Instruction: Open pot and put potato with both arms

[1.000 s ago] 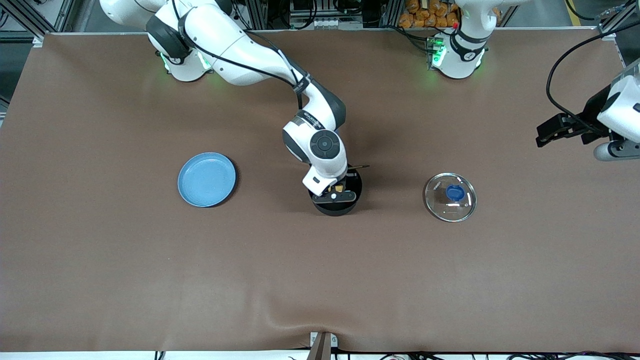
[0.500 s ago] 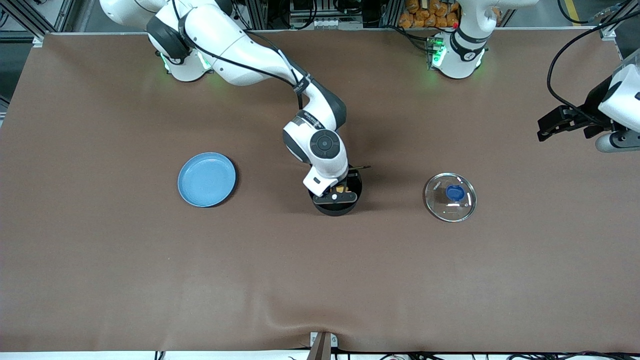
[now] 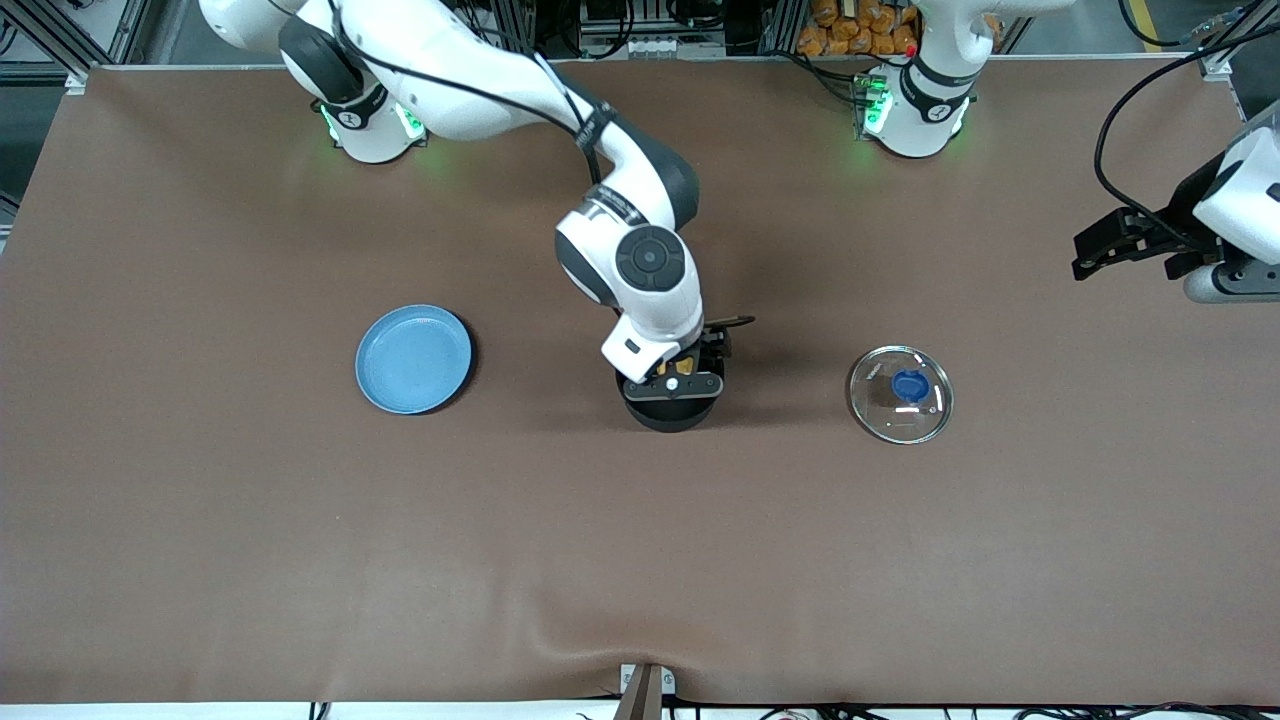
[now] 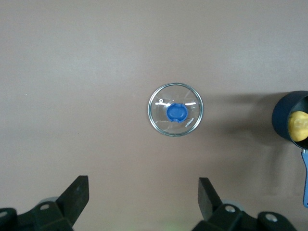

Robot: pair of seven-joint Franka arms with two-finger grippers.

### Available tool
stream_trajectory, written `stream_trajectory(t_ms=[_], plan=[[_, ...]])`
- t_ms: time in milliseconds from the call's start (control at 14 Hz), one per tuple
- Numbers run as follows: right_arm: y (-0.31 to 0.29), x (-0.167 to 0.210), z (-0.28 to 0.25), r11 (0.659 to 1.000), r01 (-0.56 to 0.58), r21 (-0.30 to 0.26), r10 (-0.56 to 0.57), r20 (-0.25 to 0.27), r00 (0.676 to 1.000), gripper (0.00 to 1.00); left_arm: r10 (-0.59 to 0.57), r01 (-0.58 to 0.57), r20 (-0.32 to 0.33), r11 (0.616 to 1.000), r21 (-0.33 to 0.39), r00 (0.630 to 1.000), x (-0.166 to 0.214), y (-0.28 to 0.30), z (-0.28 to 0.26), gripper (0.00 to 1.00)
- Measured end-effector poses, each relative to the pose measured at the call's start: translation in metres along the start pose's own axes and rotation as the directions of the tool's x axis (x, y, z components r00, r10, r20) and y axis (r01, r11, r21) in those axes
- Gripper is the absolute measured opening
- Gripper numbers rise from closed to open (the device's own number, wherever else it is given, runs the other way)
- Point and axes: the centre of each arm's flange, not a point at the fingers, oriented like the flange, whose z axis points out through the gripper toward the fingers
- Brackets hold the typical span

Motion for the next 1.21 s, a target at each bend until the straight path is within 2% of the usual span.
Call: stream_trajectory(t_ms=[286, 571, 786, 1071, 1214], plan=[[0.067, 0.037, -0.107, 0.996, -0.086, -0.013, 0.086, -0.029, 0.996, 1.0, -0.007, 0.007, 0.0, 1.0, 0.0, 1.0, 0.0, -0.005, 0.0, 1.0], [0.186, 0.082, -0.185, 0.982, -0.182, -0.044, 0.182, -0.018, 0.983, 1.0, -0.008, 0.008, 0.0, 1.0, -0.001, 1.0, 0.0, -0.007, 0.0, 1.0], [0.25, 0.088, -0.229, 0.965, -0.251, -0.078, 0.251, -0.009, 0.968, 1.0, -0.006, 0.006, -0.001, 1.0, -0.001, 1.0, 0.0, -0.006, 0.0, 1.0], [0.308, 0.083, -0.269, 0.977, -0.172, -0.126, 0.175, 0.014, 0.984, 1.0, -0.006, 0.006, -0.001, 1.0, -0.006, 1.0, 0.0, -0.005, 0.0, 1.0], [0.349, 0.085, -0.288, 0.975, -0.185, -0.119, 0.189, 0.022, 0.982, 1.0, -0.006, 0.006, 0.0, 1.0, -0.008, 1.0, 0.0, -0.005, 0.0, 1.0]])
